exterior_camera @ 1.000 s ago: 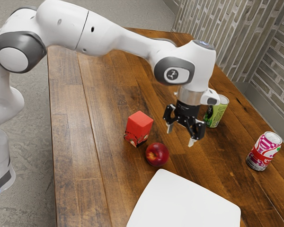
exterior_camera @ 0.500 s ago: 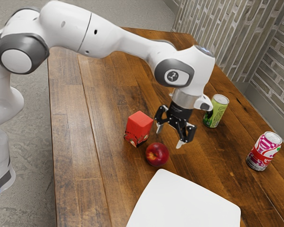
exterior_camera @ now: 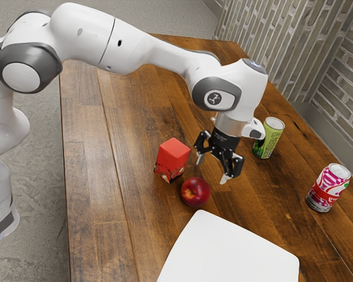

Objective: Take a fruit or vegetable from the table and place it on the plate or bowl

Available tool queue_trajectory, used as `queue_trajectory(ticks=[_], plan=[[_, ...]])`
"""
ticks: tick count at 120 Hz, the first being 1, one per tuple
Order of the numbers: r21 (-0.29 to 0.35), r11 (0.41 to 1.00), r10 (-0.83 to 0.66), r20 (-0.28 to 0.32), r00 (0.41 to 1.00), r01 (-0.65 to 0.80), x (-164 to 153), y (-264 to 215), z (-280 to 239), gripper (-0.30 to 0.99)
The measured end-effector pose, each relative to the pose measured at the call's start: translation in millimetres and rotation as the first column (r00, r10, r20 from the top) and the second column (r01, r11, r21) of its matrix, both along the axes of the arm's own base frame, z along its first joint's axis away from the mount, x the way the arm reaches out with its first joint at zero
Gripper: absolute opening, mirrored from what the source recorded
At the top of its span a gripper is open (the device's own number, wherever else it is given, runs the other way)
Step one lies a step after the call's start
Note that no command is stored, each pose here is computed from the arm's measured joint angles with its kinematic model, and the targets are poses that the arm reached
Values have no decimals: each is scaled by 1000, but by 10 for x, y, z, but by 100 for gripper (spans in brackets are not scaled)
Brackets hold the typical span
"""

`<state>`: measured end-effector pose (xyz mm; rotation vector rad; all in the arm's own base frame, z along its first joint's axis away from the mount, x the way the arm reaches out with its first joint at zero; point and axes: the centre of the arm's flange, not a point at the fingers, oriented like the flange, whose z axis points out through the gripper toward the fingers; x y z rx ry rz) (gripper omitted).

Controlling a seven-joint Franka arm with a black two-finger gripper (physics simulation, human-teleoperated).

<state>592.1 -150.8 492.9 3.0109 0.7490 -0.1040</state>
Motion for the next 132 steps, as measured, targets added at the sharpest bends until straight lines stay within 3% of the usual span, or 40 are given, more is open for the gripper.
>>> queue_trajectory(ticks=[132], plan=[[-23, 1000, 10, -30, 999, -11, -91, 16, -381, 69]])
